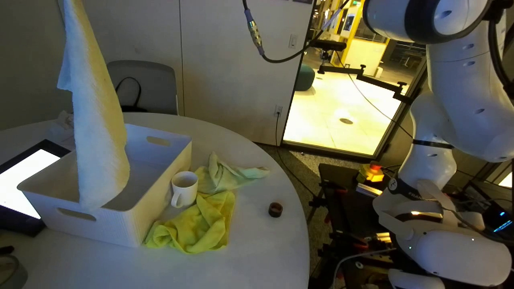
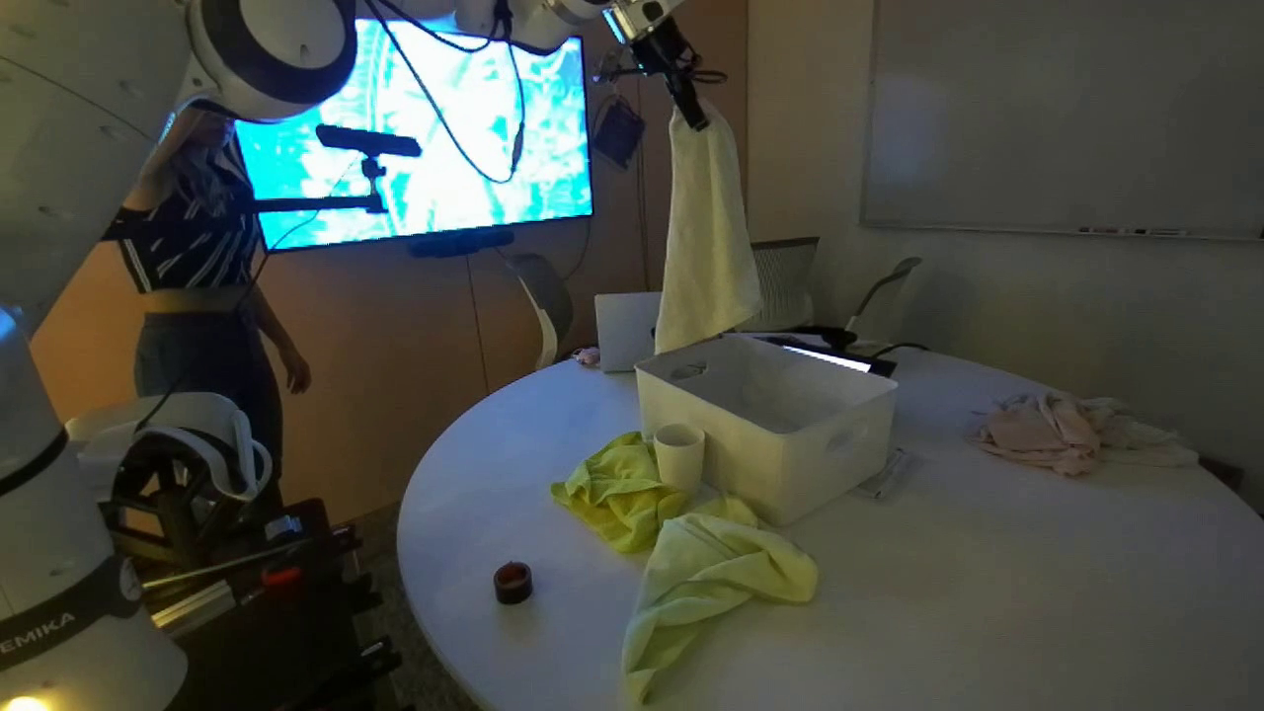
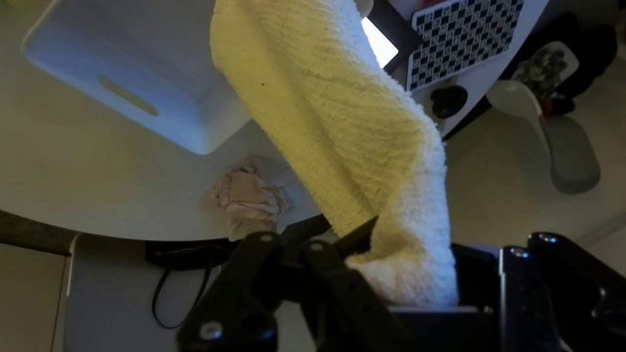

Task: Pick up the yellow towel put it in the basket, pick up a black masking tape put it in the cup, pick up the light yellow towel put it in the basket, pick up the marker put it in the cup, pick up the white-brown towel put it in the basket and pick up the object put it in the cup

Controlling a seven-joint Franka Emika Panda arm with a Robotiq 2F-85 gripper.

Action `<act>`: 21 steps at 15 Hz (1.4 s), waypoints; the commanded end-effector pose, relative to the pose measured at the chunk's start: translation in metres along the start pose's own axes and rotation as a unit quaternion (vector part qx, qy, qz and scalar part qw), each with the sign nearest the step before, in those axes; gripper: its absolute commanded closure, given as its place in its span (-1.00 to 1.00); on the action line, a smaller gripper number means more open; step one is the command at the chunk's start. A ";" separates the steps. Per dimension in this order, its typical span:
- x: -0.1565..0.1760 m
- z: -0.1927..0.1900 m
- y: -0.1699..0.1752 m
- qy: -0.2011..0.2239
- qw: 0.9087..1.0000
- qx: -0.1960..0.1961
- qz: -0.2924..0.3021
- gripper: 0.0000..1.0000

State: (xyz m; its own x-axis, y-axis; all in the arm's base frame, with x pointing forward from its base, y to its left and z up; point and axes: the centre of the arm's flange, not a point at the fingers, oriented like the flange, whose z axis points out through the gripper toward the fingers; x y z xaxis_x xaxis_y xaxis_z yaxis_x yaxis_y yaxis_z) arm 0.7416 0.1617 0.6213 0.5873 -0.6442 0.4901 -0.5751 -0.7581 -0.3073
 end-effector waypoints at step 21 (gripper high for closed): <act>0.032 0.012 0.115 -0.078 0.984 -0.161 -0.004 -1.00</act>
State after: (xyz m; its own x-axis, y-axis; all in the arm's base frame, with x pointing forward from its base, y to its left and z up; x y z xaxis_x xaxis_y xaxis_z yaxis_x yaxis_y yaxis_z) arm 0.7433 0.0762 0.5921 0.6095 -0.6797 0.4081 -0.7297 -0.6822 -0.0463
